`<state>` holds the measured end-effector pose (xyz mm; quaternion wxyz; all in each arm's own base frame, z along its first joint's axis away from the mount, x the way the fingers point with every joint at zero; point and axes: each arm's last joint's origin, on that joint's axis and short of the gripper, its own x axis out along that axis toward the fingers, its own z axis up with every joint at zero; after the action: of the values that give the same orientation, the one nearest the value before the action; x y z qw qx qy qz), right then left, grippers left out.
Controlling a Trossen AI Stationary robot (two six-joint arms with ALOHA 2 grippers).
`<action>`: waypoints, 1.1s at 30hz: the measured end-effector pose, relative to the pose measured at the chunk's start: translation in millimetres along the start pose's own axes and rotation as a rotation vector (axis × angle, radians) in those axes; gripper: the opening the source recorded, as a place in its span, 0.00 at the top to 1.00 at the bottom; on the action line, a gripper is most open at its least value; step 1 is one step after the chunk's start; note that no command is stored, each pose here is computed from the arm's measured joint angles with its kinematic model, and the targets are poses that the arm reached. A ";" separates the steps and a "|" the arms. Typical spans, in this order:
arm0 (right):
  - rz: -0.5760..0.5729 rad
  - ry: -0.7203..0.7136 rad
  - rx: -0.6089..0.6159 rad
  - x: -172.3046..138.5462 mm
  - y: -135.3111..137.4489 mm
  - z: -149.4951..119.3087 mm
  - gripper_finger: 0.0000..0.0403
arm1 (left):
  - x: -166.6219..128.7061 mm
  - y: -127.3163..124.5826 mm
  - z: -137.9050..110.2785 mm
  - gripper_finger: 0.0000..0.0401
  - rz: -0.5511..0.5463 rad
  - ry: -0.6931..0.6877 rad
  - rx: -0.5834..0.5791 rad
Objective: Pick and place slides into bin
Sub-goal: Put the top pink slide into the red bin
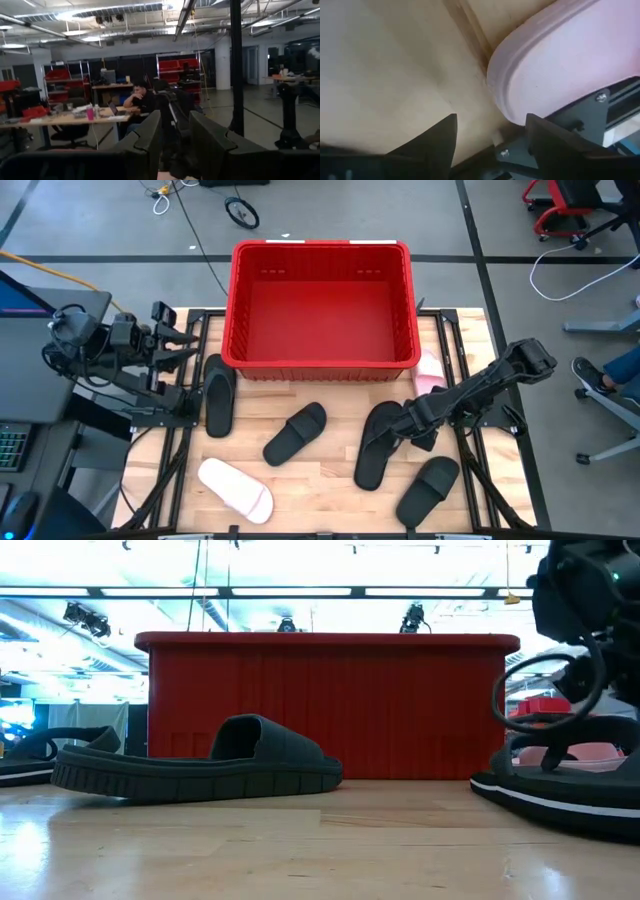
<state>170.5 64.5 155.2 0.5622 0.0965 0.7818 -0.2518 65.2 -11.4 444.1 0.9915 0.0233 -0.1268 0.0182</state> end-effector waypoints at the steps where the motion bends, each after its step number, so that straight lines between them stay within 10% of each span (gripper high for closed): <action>1: 0.007 -0.006 -0.008 3.0 0.4 0.3 0.40 | 0.8 -0.3 -0.1 0.73 0.000 0.001 0.000; 15: 0.001 -0.098 0.017 22.6 0.2 2.7 0.55 | 16.8 -6.9 -7.1 0.73 -0.006 0.051 0.017; 24: 0.033 -0.072 0.091 21.8 1.6 2.7 0.95 | 24.4 -10.0 -10.8 0.73 -0.009 0.075 0.024; 33: 0.193 -0.115 0.091 -28.1 23.1 1.6 0.98 | 29.0 -12.0 -13.2 0.73 -0.010 0.090 -0.015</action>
<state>191.6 87.2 174.3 0.6230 0.1822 0.7229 -0.2367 97.1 -21.8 438.2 0.9964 0.0154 -0.0820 0.0135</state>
